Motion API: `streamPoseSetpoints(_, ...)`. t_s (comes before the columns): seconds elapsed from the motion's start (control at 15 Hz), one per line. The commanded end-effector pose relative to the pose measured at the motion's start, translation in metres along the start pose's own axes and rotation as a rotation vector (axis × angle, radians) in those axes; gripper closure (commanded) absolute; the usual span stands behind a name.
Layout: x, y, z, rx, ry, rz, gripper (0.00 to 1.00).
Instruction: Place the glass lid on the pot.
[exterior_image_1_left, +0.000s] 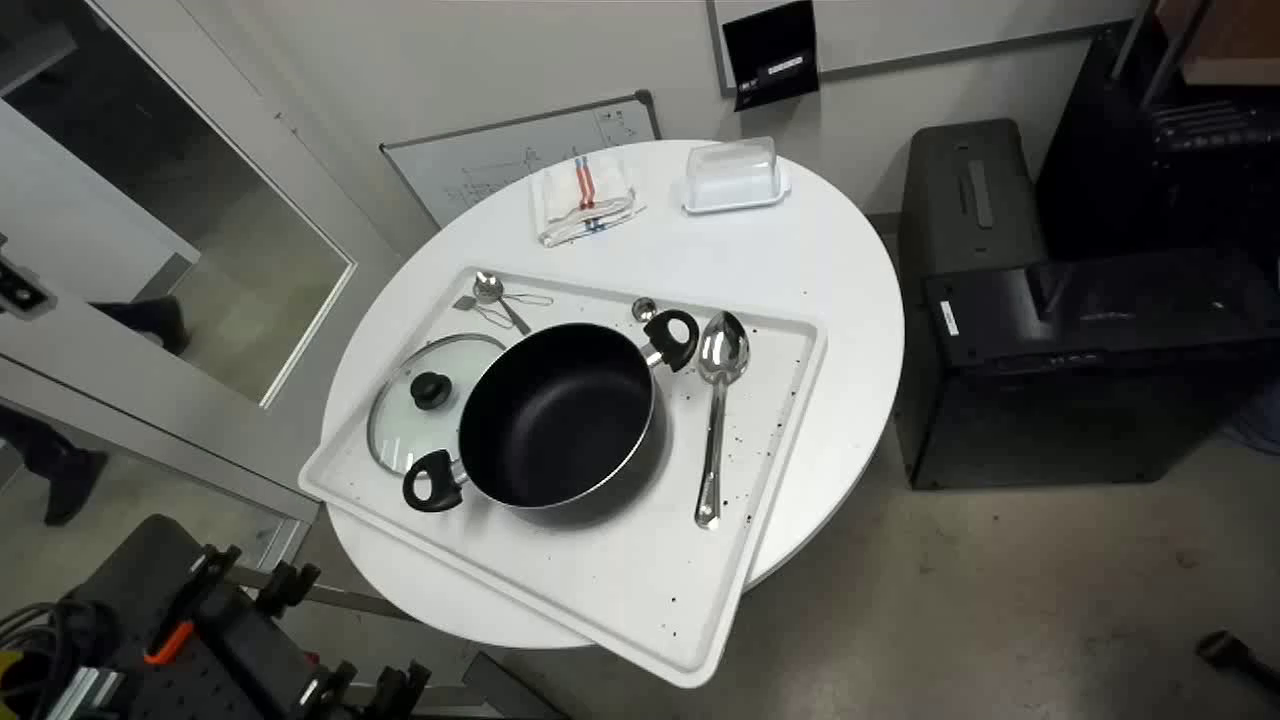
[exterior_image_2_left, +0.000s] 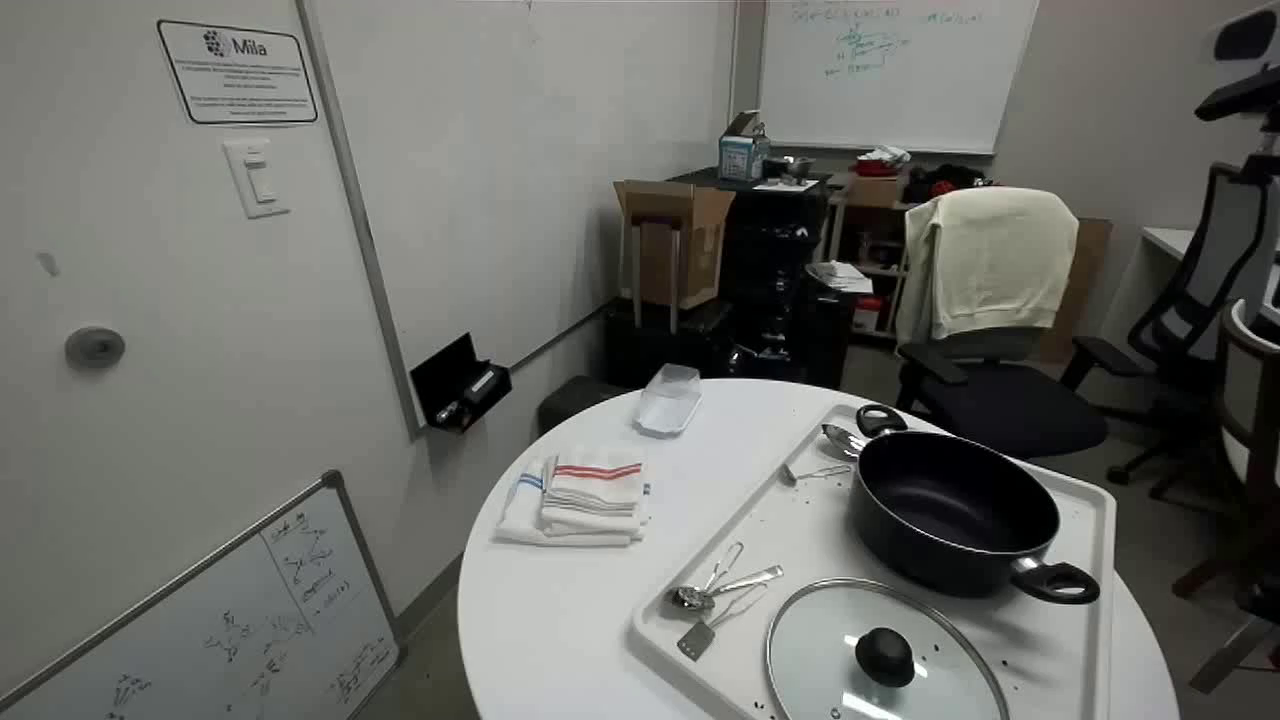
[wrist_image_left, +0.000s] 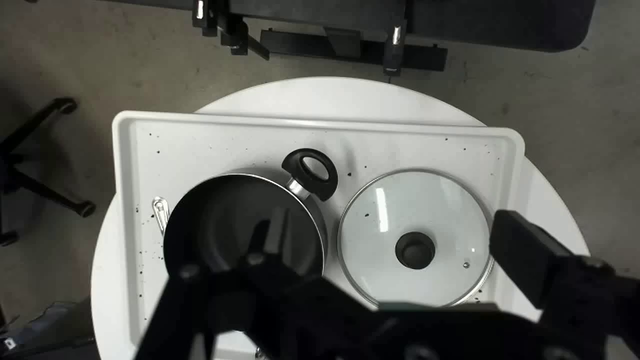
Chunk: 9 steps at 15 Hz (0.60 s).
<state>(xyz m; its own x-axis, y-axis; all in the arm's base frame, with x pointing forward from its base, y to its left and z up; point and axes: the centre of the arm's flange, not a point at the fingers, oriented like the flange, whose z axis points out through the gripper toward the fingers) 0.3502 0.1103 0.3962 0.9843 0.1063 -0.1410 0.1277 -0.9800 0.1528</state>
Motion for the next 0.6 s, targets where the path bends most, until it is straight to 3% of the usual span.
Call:
streamPoseSetpoints(0.0,0.000,0.000,0.000,0.000,0.000,0.000,0.00)
streamPoseSetpoints(0.53,0.011,0.003,0.007,0.013,-0.004,-0.012,0.00)
